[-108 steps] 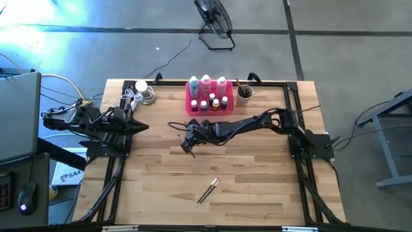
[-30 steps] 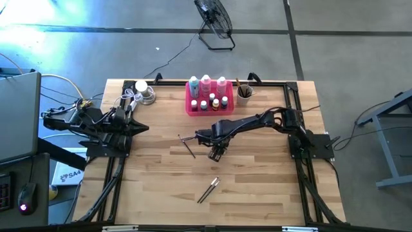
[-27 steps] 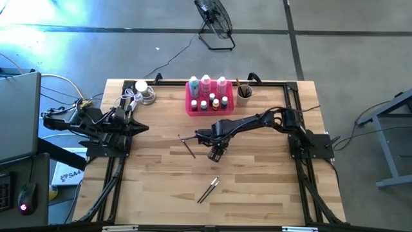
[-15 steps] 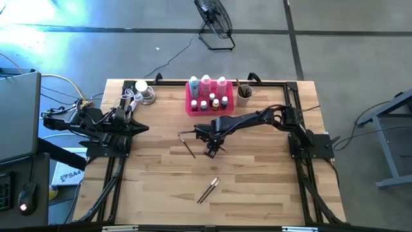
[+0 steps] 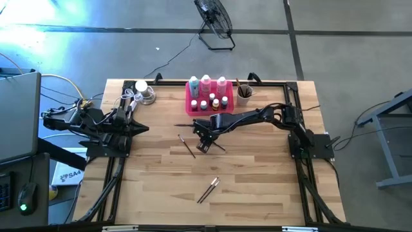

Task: Pick & Place Paint Supplies
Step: Put the silver paintbrush into the white cup

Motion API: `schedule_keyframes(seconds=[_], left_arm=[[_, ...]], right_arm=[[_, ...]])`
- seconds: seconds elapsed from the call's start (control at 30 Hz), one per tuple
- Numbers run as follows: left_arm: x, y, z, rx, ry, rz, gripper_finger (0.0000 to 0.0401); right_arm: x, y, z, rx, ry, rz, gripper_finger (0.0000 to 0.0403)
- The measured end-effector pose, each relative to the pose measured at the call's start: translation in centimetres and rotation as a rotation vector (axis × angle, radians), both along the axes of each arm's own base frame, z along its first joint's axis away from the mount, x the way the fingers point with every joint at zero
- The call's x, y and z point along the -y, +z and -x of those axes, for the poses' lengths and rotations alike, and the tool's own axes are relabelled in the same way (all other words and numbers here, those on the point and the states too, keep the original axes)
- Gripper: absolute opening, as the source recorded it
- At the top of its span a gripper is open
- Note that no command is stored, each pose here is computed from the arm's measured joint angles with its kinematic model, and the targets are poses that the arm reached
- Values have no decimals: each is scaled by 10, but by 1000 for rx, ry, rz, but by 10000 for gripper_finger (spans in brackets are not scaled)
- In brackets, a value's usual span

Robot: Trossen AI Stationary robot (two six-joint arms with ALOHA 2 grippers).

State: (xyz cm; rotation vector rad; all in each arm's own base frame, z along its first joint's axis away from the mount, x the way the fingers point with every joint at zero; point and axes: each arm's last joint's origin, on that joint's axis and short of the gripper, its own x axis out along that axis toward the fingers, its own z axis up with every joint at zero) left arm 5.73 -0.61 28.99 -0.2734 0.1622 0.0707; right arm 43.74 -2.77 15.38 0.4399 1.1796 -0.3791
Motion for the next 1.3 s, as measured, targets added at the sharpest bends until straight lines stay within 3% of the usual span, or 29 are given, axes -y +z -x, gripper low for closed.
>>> schedule_keyframes(seconds=[0.17,0.63,1.07,1.3], left_arm=[[0,0,0,1,0,0,0],[0,0,0,1,1,0,0],[0,0,0,2,1,1,0],[0,0,0,2,1,1,0]], right_arm=[[3,1,-2,18,-8,93,135],[3,-11,-14,94,9,88,135],[7,-22,-16,78,-9,129,134],[8,-22,-17,82,-14,131,90]])
